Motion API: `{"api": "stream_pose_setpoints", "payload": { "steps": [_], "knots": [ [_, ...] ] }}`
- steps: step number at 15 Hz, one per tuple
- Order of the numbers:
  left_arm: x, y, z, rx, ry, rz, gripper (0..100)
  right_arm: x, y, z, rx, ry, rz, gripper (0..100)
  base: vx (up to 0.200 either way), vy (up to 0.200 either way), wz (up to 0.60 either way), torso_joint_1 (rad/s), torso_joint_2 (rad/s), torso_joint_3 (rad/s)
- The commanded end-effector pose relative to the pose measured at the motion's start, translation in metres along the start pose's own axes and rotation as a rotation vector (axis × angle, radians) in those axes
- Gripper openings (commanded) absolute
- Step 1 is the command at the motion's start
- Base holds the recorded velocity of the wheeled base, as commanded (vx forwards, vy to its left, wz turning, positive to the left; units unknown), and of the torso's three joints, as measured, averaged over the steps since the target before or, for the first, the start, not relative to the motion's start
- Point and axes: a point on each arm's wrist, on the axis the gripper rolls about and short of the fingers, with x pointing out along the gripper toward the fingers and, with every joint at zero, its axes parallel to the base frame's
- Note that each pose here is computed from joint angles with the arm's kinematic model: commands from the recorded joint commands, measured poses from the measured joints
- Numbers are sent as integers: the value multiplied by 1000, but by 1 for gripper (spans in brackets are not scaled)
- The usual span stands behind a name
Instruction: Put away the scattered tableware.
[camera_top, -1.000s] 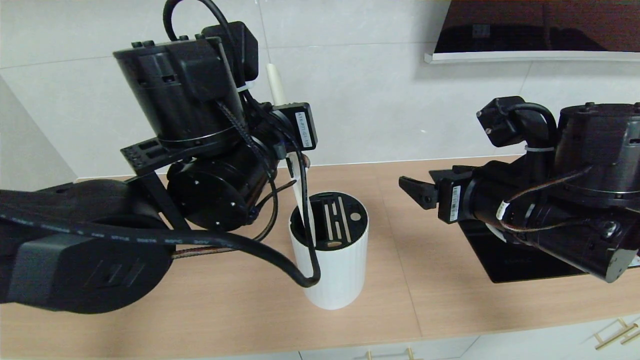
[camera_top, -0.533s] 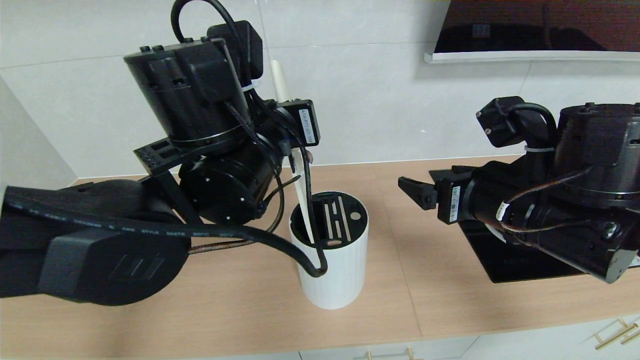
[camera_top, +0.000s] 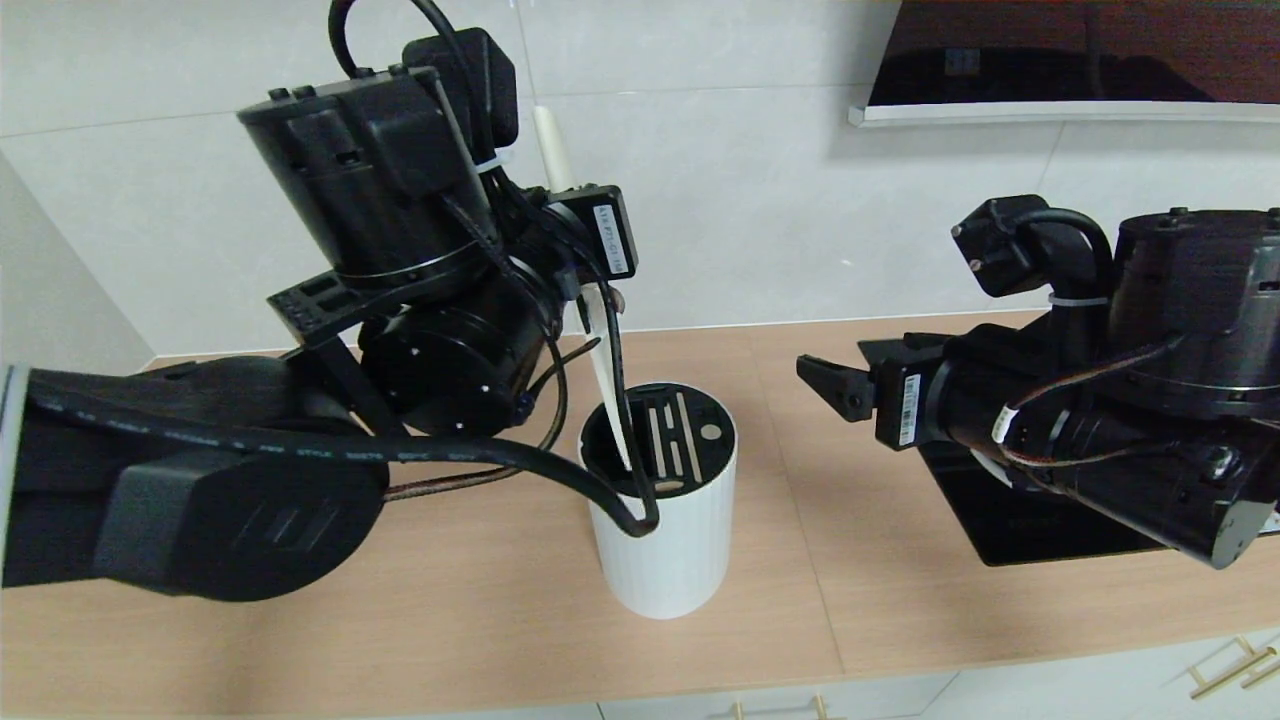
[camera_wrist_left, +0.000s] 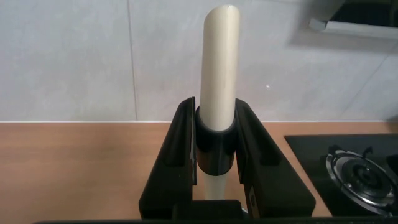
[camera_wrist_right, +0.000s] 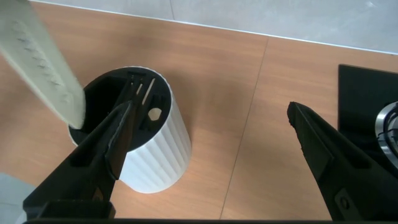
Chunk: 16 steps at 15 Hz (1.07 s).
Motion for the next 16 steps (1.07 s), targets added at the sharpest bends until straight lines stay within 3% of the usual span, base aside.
{"api": "stream_pose_setpoints", "payload": {
  "steps": [1, 7, 16],
  "knots": [
    [7, -4, -16, 29, 18, 3, 0, 0, 0, 0, 1, -2, 1, 100, 0, 0, 0, 0, 0, 0],
    [8, -5, -20, 48, 7, 6, 0, 0, 0, 0, 1, -2, 1, 100, 0, 0, 0, 0, 0, 0],
    [12, -18, -58, 71, 41, 5, 0, 0, 0, 0, 1, -2, 1, 100, 0, 0, 0, 0, 0, 0]
  ]
}}
